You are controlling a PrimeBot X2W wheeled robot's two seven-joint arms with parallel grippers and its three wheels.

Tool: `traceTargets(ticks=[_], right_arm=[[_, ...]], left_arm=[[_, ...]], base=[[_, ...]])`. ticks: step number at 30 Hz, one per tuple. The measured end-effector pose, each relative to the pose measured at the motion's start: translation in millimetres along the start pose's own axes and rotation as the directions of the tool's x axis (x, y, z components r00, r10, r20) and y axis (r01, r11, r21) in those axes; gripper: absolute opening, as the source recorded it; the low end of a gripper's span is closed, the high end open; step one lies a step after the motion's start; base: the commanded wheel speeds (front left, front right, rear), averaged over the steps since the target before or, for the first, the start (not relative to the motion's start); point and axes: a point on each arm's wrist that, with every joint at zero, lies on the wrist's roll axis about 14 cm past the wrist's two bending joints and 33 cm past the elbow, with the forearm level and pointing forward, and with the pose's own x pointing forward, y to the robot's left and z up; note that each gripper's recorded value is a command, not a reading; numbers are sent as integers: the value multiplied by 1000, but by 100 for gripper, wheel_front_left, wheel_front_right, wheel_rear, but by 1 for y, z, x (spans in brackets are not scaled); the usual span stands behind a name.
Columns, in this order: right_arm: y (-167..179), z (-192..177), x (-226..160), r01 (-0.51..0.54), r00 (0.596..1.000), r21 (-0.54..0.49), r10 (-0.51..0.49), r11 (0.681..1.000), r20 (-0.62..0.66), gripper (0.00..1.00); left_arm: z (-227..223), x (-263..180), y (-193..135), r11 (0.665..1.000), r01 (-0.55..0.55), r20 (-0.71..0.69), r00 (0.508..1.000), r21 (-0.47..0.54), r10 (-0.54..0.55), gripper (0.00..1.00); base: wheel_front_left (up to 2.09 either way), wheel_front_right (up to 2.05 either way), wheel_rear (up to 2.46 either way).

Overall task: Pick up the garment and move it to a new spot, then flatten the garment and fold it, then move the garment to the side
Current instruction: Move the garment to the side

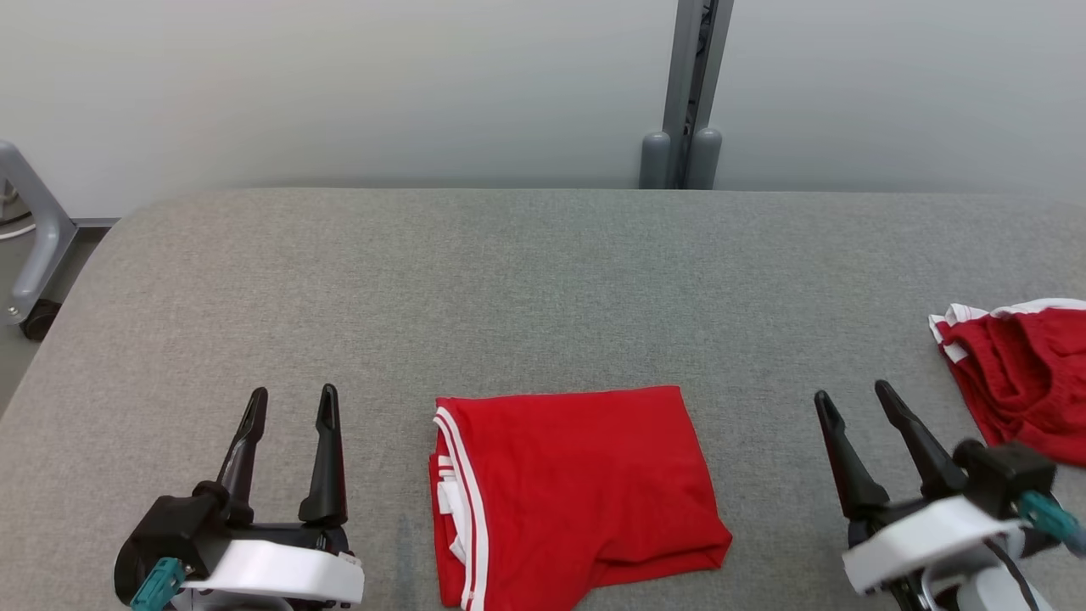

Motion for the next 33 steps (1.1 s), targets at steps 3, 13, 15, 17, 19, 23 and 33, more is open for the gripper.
traceTargets(ticks=[3, 13, 15, 17, 19, 23, 33], right_arm=[[7, -9, 15, -35, 998, 15, 36, 999, -60, 100], [48, -67, 41, -103, 914, 143, 151, 984, -376, 100], [54, -80, 41, -100, 884, 174, 168, 980, -436, 100], [58, -94, 39, -89, 848, 202, 181, 975, -498, 100], [62, -108, 36, -66, 809, 234, 189, 970, -556, 100], [64, -136, 21, -26, 708, 253, 197, 967, -679, 100], [79, -144, 18, -13, 662, 319, 248, 948, -708, 0]], left_arm=[[0, -1, 1, 1000, -2, -1, 1000, 0, 2, 100], [7, -16, 18, 998, -62, 16, 998, -6, 62, 100], [8, -19, 23, 997, -79, 17, 997, -4, 79, 100], [8, -22, 27, 996, -93, 16, 996, -4, 93, 100], [8, -25, 31, 994, -107, 15, 994, -3, 107, 100], [9, -30, 39, 991, -132, 16, 991, -4, 132, 100], [8, -31, 43, 989, -146, 12, 989, -2, 146, 100]], base=[[0, 0, 0], [0, 0, 0], [0, 0, 0], [0, 0, 0], [0, 0, 0], [0, 0, 0], [0, 0, 0]])
